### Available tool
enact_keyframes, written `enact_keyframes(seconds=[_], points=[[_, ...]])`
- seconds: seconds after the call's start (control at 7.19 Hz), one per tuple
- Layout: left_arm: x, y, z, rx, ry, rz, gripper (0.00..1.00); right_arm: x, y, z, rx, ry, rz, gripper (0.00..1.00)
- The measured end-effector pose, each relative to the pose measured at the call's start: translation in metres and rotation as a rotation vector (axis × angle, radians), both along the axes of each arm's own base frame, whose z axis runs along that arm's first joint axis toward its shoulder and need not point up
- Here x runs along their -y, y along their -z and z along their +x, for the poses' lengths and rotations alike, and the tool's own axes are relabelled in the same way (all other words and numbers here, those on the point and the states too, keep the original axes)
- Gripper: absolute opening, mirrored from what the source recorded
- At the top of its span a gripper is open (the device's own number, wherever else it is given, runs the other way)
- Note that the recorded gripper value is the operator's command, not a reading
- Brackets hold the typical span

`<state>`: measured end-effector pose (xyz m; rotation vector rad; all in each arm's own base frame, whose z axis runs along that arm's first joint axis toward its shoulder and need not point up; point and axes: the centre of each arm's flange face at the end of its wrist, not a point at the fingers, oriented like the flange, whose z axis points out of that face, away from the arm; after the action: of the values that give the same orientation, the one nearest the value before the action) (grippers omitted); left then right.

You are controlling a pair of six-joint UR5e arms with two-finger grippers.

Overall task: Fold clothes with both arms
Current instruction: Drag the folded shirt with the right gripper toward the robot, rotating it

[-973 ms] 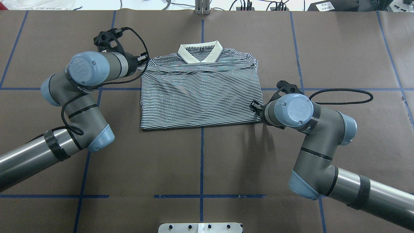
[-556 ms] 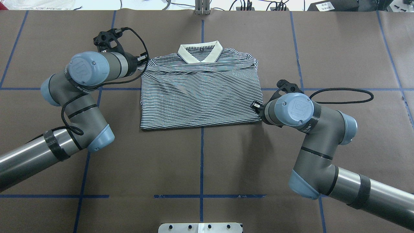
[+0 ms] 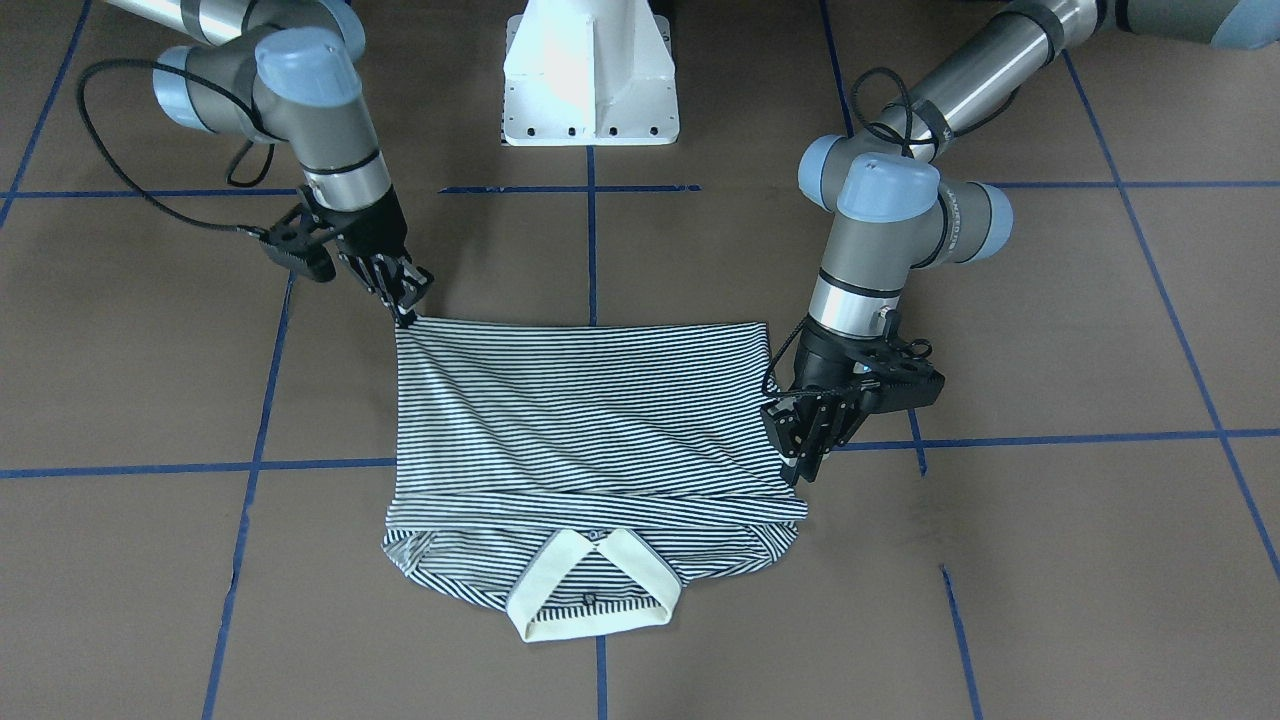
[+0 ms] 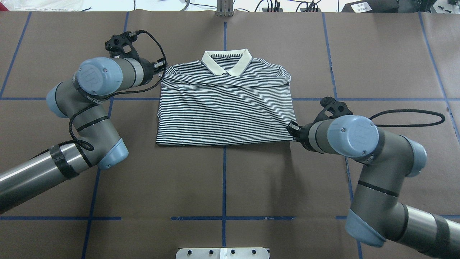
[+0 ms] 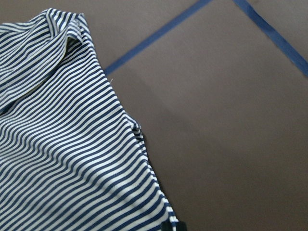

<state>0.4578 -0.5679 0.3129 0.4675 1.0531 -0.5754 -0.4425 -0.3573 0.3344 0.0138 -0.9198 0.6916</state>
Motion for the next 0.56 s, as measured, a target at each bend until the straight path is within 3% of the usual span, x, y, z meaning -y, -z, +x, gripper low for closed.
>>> enact_keyframes(seconds=[0.14, 0.28, 0.42, 0.56], points=[[-0.002, 0.008, 0.0, -0.031, -0.007, 0.024, 0.31, -0.049, 0.003, 0.006, 0.031, 0.033, -0.053, 0.0], [-0.008, 0.017, 0.0, -0.082, -0.04, 0.052, 0.6, -0.1, 0.003, 0.018, 0.033, 0.082, -0.115, 0.0], [-0.017, 0.029, -0.001, -0.145, -0.096, 0.076, 0.99, -0.137, 0.003, 0.036, 0.016, 0.145, -0.158, 0.0], [-0.029, 0.046, -0.003, -0.212, -0.14, 0.088, 1.0, -0.168, 0.002, 0.046, -0.004, 0.224, -0.197, 0.31]])
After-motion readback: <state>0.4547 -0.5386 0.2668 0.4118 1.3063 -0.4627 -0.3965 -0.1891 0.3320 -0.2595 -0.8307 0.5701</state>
